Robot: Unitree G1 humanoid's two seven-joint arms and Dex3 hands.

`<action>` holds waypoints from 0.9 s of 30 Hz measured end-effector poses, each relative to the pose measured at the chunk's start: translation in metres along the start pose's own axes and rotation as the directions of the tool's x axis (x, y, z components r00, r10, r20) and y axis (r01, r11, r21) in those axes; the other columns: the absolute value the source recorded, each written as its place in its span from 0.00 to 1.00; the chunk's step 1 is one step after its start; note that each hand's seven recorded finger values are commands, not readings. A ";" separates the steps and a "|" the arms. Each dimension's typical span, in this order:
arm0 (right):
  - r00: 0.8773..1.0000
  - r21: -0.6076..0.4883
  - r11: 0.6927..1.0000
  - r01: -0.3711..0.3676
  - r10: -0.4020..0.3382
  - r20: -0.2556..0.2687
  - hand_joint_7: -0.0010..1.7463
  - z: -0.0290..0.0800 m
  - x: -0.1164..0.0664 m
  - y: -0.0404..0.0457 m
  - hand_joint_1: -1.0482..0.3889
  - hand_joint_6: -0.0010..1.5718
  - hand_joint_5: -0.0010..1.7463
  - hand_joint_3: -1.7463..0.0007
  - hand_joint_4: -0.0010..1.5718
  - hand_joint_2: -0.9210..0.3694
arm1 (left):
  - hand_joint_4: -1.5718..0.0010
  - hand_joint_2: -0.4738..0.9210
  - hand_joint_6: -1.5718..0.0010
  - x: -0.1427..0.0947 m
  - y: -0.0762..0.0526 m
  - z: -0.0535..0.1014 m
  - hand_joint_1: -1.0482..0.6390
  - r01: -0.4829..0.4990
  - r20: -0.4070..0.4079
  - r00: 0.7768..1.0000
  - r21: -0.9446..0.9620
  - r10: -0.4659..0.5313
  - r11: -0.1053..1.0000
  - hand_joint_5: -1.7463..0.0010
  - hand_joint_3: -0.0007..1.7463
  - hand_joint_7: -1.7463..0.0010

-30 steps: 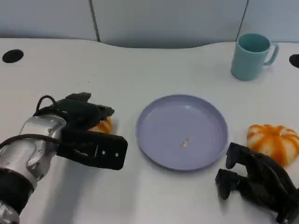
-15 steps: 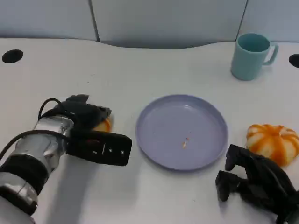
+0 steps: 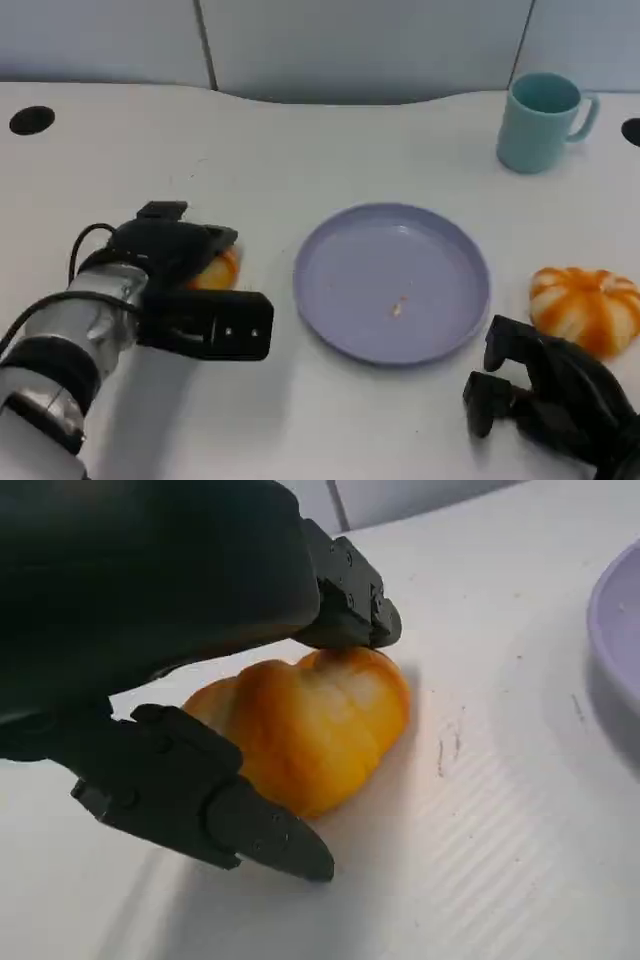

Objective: Grasp the bread from the table and place it into the plate.

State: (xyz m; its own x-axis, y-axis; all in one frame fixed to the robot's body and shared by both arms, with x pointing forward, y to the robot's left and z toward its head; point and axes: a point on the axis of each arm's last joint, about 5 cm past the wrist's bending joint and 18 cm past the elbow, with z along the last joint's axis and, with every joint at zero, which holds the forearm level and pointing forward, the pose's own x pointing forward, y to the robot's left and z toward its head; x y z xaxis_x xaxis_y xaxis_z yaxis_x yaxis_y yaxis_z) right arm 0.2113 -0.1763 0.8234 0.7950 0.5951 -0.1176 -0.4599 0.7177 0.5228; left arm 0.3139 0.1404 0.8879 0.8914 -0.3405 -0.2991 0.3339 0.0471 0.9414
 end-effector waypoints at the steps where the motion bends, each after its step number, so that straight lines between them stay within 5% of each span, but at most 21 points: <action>1: 1.000 0.002 1.000 -0.001 0.001 -0.001 0.90 0.000 0.000 0.0000 0.37 0.41 1.00 0.82 0.47 0.00 | 0.57 1.00 0.46 -0.001 -0.003 0.000 0.51 -0.029 0.010 1.000 -0.008 0.029 1.000 0.41 0.06 0.89; 2: 1.000 0.002 1.000 0.000 0.000 -0.001 0.90 0.000 0.000 0.0000 0.37 0.41 1.00 0.81 0.47 0.00 | 0.53 1.00 0.39 -0.002 -0.006 -0.001 0.46 -0.056 0.018 0.998 -0.013 0.056 0.998 0.19 0.04 0.81; 4: 1.000 0.004 1.000 -0.005 0.005 0.000 0.91 0.000 -0.001 -0.0002 0.37 0.41 1.00 0.82 0.47 0.00 | 0.46 1.00 0.47 -0.005 -0.013 -0.001 0.46 -0.128 0.048 0.991 0.026 0.127 0.991 0.04 0.08 0.45; 7: 1.000 0.018 1.000 -0.007 0.007 -0.001 0.91 0.000 -0.001 -0.0004 0.37 0.41 1.00 0.82 0.47 0.00 | 0.45 1.00 0.56 -0.008 -0.023 -0.001 0.48 -0.222 0.088 0.973 0.077 0.215 0.972 0.00 0.25 0.08; 8: 1.000 0.019 1.000 -0.007 0.007 -0.001 0.91 0.000 -0.001 -0.0004 0.36 0.41 1.00 0.82 0.47 0.00 | 0.46 1.00 0.58 -0.009 -0.025 -0.002 0.49 -0.237 0.089 0.969 0.077 0.230 0.968 0.00 0.28 0.04; 18: 1.000 0.010 1.000 -0.015 0.015 0.004 0.91 -0.001 -0.001 -0.0018 0.37 0.40 1.00 0.81 0.47 0.00 | 0.48 0.96 0.63 -0.013 -0.034 -0.004 0.50 -0.331 0.091 0.941 0.039 0.326 0.943 0.00 0.32 0.00; 21: 1.000 0.009 1.000 -0.013 0.013 0.004 0.91 -0.001 -0.001 -0.0019 0.37 0.40 1.00 0.81 0.47 0.00 | 0.46 0.85 0.61 -0.012 -0.030 -0.001 0.50 -0.379 0.129 0.917 -0.012 0.378 0.925 0.00 0.51 0.00; 27: 1.000 0.005 1.000 -0.012 0.012 0.003 0.91 0.000 -0.001 -0.0019 0.36 0.41 1.00 0.81 0.47 0.00 | 0.43 0.72 0.57 -0.005 -0.011 0.008 0.51 -0.480 0.162 0.850 -0.151 0.501 0.864 0.00 0.69 0.00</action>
State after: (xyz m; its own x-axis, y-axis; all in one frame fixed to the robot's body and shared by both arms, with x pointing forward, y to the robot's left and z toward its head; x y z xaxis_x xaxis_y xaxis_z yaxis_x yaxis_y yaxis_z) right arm 0.2114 -0.1781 0.8222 0.7909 0.6022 -0.1086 -0.4671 0.7088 0.5286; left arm 0.3029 0.1343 0.8806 0.8757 -0.4176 0.2423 -0.0935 0.3457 0.9337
